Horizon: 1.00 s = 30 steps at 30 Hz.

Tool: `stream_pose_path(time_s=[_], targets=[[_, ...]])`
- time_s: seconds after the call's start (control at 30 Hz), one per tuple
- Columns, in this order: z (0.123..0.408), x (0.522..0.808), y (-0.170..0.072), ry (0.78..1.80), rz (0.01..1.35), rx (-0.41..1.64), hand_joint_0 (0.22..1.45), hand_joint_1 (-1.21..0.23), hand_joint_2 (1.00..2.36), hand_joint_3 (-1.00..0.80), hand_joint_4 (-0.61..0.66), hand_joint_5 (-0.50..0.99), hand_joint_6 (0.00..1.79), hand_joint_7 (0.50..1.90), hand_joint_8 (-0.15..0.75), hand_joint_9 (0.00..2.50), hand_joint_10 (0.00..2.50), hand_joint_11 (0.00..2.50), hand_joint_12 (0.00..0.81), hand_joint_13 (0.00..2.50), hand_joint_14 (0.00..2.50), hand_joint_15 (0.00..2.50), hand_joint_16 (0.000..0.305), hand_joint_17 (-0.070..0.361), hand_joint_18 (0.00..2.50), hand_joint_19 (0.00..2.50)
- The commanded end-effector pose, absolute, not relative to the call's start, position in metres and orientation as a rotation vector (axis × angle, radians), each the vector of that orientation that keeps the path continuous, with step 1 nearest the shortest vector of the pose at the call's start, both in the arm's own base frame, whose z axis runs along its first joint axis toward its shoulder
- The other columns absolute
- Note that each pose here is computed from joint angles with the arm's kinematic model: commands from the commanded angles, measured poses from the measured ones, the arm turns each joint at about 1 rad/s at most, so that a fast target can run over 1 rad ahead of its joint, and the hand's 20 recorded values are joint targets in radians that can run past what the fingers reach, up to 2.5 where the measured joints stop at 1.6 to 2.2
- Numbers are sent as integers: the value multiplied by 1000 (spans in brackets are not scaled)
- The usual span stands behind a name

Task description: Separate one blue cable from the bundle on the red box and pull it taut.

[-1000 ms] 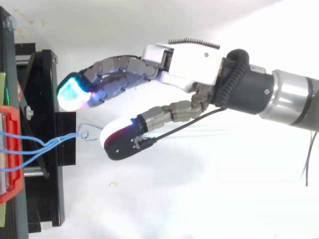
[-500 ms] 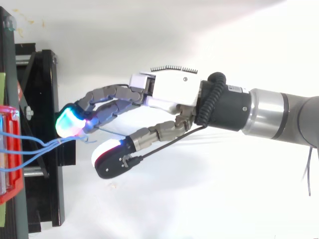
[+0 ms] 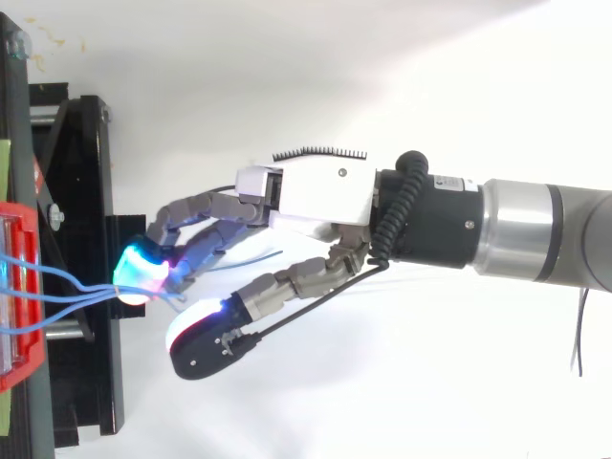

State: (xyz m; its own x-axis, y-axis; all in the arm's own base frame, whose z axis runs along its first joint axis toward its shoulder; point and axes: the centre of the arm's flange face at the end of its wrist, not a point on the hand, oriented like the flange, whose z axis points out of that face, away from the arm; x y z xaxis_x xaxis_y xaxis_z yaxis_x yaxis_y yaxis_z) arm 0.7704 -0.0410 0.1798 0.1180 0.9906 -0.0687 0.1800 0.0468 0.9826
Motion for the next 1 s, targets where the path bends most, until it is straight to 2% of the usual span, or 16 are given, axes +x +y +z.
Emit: stream_pose_path(time_s=[0.0, 0.1, 0.47, 0.57, 0.63, 0.73, 0.8, 0.97], targets=[[178, 760, -42, 1363, 936, 1392, 550, -678, 1000, -500, 397, -99, 503, 902, 300, 712, 2, 74, 357, 552, 4, 127, 48, 108, 448, 276], [181, 761, -43, 1359, 951, 1388, 551, -676, 1001, -500, 397, -96, 503, 920, 304, 731, 3, 85, 357, 573, 4, 133, 47, 107, 467, 289], [217, 758, -50, 1319, 975, 1363, 556, -675, 1000, -500, 390, -94, 503, 940, 306, 758, 3, 106, 356, 603, 5, 149, 47, 106, 489, 311], [228, 757, -50, 1310, 982, 1353, 559, -675, 1001, -482, 366, -84, 503, 1047, 304, 769, 3, 116, 356, 625, 5, 164, 47, 106, 498, 314], [231, 757, -52, 1305, 984, 1349, 570, -680, 1003, -447, 294, -76, 502, 1200, 303, 773, 3, 120, 354, 638, 5, 172, 46, 104, 502, 320], [244, 756, -49, 1297, 986, 1334, 577, -700, 1005, -425, 256, -70, 501, 1289, 304, 786, 4, 139, 354, 645, 6, 176, 46, 104, 512, 325], [250, 755, -48, 1295, 988, 1322, 583, -712, 1006, -416, 251, -68, 500, 1316, 304, 788, 4, 141, 352, 645, 6, 185, 46, 103, 513, 326], [260, 754, -46, 1294, 997, 1306, 594, -741, 1007, -386, 226, -82, 557, 1275, 303, 782, 4, 155, 353, 646, 6, 184, 46, 104, 516, 327]])
